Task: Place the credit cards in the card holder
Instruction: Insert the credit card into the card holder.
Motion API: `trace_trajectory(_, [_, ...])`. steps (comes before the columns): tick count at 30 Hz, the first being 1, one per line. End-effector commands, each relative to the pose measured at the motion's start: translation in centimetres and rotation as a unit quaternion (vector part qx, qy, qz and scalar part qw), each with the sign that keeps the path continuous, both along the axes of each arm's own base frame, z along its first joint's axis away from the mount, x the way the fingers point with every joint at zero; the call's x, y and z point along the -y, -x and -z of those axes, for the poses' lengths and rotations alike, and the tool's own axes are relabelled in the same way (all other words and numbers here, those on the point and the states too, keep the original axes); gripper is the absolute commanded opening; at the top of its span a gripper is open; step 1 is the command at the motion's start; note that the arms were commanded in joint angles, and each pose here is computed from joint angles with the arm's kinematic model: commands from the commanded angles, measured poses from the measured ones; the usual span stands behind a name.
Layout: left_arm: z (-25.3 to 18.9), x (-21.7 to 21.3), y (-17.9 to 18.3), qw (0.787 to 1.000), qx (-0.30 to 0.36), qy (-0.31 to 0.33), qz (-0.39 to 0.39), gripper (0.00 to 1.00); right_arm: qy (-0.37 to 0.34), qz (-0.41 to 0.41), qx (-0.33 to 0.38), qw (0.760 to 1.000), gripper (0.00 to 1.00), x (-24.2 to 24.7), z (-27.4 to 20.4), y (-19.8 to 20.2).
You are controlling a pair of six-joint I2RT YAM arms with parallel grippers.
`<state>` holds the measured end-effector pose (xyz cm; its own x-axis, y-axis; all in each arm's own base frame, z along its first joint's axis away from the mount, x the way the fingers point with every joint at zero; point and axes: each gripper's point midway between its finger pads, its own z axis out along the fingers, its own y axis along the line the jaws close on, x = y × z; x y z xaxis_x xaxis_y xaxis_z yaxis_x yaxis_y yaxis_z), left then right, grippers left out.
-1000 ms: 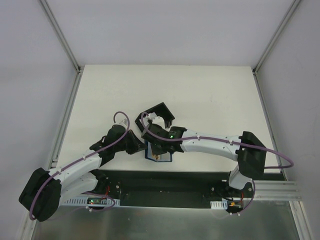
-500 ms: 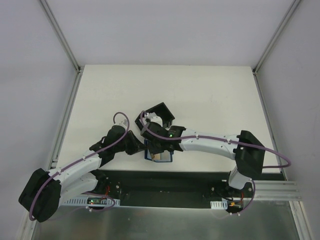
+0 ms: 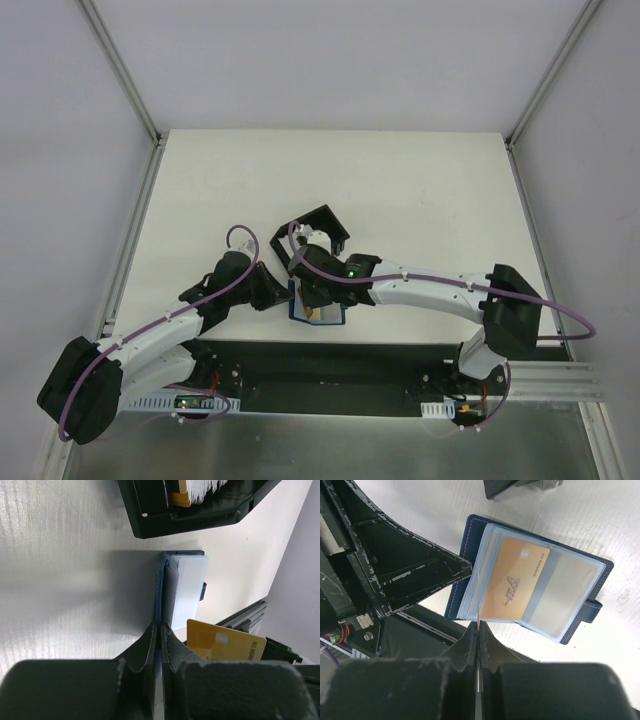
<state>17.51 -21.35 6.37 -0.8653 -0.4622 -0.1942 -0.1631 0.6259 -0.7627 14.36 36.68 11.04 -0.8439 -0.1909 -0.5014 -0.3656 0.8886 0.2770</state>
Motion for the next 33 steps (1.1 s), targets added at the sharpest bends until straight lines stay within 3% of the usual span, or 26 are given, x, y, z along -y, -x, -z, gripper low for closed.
trace_trajectory(1, [-0.8, 0.2, -0.5, 1.0, 0.017, 0.011, -0.002, 0.0, -0.004, -0.004, -0.009, 1.0, 0.0, -0.8, 0.5, 0.0])
trace_trajectory(33, [-2.0, 0.5, -0.4, 0.999, 0.039, 0.026, 0.011, 0.0, 0.109, -0.026, -0.013, 0.994, 0.0, -0.3, 1.4, 0.5])
